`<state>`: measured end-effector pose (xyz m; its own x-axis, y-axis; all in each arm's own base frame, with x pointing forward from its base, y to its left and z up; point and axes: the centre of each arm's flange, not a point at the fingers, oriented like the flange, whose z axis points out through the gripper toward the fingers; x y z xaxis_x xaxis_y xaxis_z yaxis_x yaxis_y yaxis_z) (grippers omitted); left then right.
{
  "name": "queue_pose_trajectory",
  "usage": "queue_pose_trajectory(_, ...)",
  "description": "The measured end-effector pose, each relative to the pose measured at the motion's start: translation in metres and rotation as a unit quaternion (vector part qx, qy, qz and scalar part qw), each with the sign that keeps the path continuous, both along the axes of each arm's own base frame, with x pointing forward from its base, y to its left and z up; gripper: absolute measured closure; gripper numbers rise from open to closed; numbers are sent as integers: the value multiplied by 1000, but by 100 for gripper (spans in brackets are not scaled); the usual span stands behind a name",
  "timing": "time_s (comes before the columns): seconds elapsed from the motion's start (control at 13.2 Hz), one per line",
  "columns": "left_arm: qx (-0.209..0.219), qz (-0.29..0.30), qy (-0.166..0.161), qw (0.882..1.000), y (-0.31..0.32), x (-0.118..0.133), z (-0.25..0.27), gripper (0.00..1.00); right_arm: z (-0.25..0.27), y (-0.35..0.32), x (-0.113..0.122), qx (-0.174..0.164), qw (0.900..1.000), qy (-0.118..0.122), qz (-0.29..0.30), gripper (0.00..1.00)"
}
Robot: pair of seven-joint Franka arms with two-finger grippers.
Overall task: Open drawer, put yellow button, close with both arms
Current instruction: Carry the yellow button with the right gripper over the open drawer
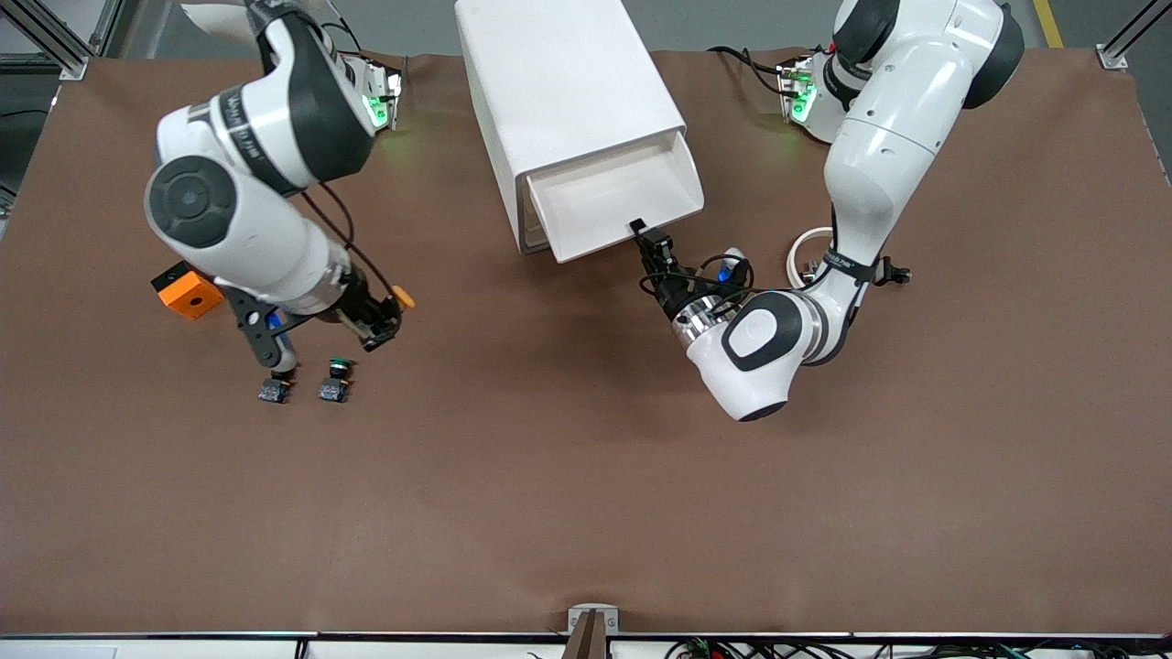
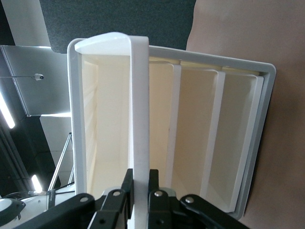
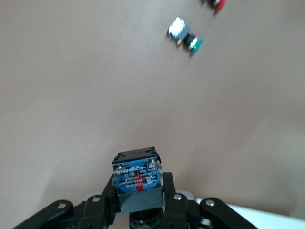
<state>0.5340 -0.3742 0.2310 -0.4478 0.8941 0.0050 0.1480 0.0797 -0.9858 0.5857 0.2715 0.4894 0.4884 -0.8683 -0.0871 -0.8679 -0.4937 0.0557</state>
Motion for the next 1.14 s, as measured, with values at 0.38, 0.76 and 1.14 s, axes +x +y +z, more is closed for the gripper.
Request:
queue_pose_trajectory(0.38,2,-2,-5,1000,0,1,1,85,18,89,-48,-5,998,-5,-64,59)
queue_pose_trajectory(0.76,17,-13,-2,1000,25,9,0,71,29,168,-113,-15,995,-8,-97,59)
queue_pose_trajectory(1.14,21,-16,-5,1000,25,8,-1,46,30,220,-164,-19,991,-21,-129,59)
